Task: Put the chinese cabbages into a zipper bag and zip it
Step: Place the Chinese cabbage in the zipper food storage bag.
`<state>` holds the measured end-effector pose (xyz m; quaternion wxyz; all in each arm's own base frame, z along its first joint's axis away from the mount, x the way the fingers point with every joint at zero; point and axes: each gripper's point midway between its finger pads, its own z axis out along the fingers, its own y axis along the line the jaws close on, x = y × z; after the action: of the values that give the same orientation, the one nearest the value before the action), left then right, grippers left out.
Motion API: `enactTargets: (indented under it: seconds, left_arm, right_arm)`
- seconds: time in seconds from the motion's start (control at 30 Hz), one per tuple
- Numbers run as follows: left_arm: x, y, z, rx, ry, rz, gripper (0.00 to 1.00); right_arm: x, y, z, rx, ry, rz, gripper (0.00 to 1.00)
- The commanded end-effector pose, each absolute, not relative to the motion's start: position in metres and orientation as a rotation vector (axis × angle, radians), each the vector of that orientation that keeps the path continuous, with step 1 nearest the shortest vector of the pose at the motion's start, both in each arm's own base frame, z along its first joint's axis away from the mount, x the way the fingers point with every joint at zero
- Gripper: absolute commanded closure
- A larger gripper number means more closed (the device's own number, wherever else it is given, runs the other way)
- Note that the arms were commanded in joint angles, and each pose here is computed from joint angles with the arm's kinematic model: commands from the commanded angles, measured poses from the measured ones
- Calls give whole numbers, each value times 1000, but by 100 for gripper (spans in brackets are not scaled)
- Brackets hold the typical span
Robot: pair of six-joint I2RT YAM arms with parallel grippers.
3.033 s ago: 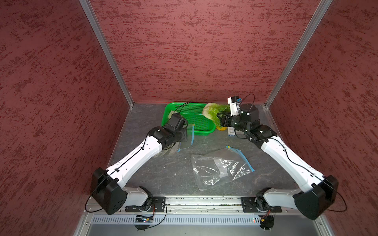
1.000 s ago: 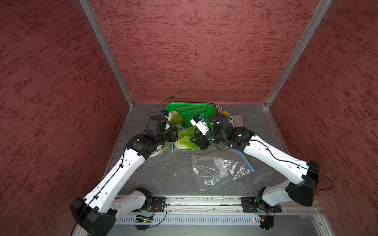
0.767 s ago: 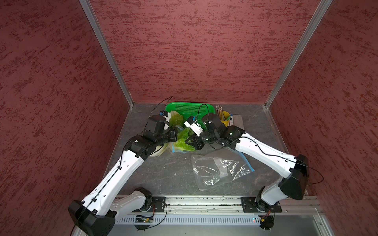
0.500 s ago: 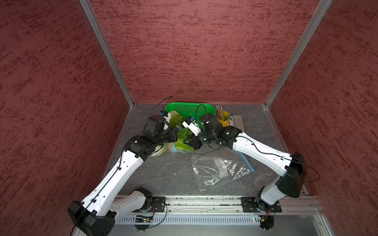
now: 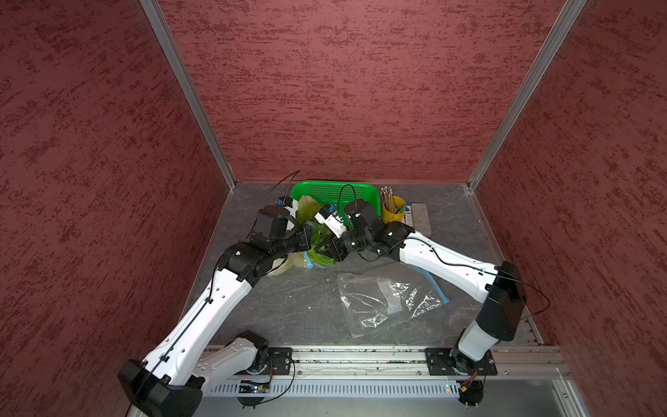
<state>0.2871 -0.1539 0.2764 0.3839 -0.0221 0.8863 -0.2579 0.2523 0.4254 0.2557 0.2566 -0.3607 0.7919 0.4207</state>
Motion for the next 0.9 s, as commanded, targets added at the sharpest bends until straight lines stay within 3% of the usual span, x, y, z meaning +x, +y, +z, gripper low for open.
enactTargets:
  seconds: [0.0, 0.4, 0.67, 0.87]
  left_arm:
    - [289, -152, 290, -76, 2198, -696, 100]
    - [288, -131, 289, -182, 2171, -705, 100]
    - [290, -123, 290, -238, 2155, -709, 100]
    - [291, -117, 293, -259, 2139, -700, 100]
  right_arm:
    - [257, 432, 281, -955, 2058, 1161, 76]
    - [262, 421, 304, -857, 2009, 1162, 53]
    - [272, 390, 327, -677, 2004, 1107, 48]
    - [284, 364, 278, -482, 2225, 954, 44]
